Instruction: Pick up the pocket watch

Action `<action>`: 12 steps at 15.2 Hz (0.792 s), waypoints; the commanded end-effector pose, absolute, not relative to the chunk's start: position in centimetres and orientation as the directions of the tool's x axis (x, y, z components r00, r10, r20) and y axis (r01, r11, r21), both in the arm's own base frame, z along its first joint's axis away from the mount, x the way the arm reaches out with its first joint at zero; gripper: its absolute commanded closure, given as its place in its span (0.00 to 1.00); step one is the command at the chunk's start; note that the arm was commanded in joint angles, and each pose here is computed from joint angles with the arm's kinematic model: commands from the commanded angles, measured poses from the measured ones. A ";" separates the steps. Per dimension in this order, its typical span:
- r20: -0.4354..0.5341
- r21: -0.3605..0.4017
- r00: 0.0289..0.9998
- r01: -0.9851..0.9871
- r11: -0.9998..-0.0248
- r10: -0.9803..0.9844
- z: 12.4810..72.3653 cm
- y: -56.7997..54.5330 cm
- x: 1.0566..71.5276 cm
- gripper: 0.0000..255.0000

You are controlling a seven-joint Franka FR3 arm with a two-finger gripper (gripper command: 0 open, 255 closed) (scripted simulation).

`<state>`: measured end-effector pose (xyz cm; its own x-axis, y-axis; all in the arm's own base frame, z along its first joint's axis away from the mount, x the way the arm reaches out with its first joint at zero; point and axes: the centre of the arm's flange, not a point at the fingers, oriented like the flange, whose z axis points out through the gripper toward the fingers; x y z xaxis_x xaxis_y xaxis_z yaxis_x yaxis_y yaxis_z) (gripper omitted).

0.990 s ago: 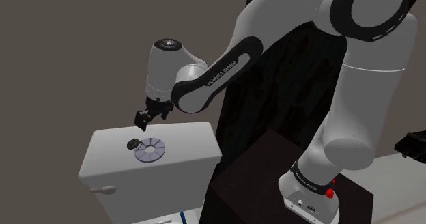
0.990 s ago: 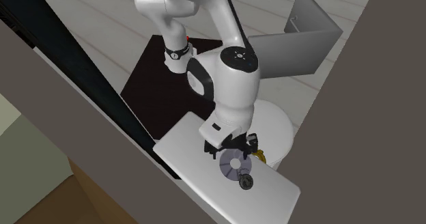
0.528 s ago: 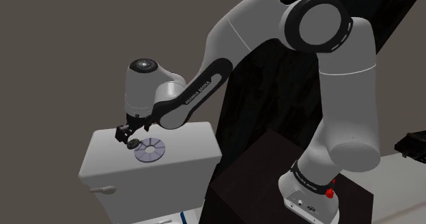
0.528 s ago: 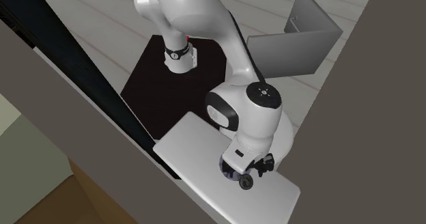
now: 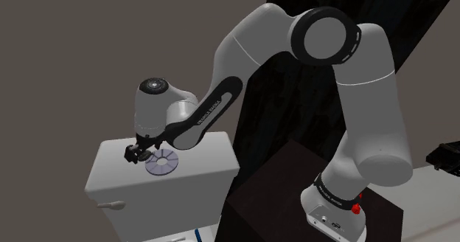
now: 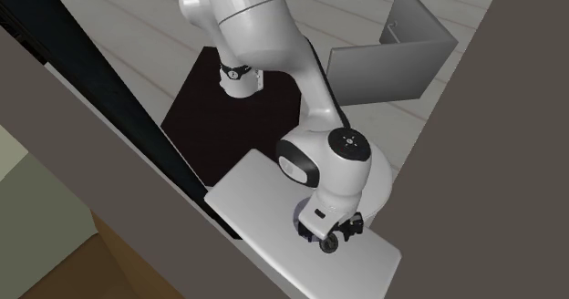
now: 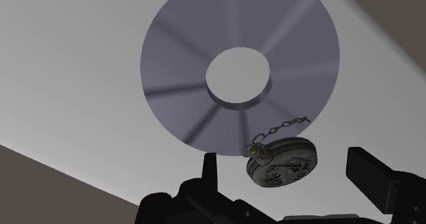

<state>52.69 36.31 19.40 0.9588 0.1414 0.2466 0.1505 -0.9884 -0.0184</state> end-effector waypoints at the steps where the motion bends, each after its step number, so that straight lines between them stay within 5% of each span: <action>1: 0.247 -0.019 0.959 0.151 -0.988 0.141 19.0 36.4 52.7 0.00; 2: 0.247 -0.019 0.959 0.151 -0.988 0.142 19.1 36.4 52.7 1.00; 12: 0.247 -0.019 0.959 0.151 -0.988 0.142 19.6 36.4 52.7 1.00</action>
<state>52.73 36.46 19.42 0.9582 0.1413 0.2489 0.1507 -0.9884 -0.0191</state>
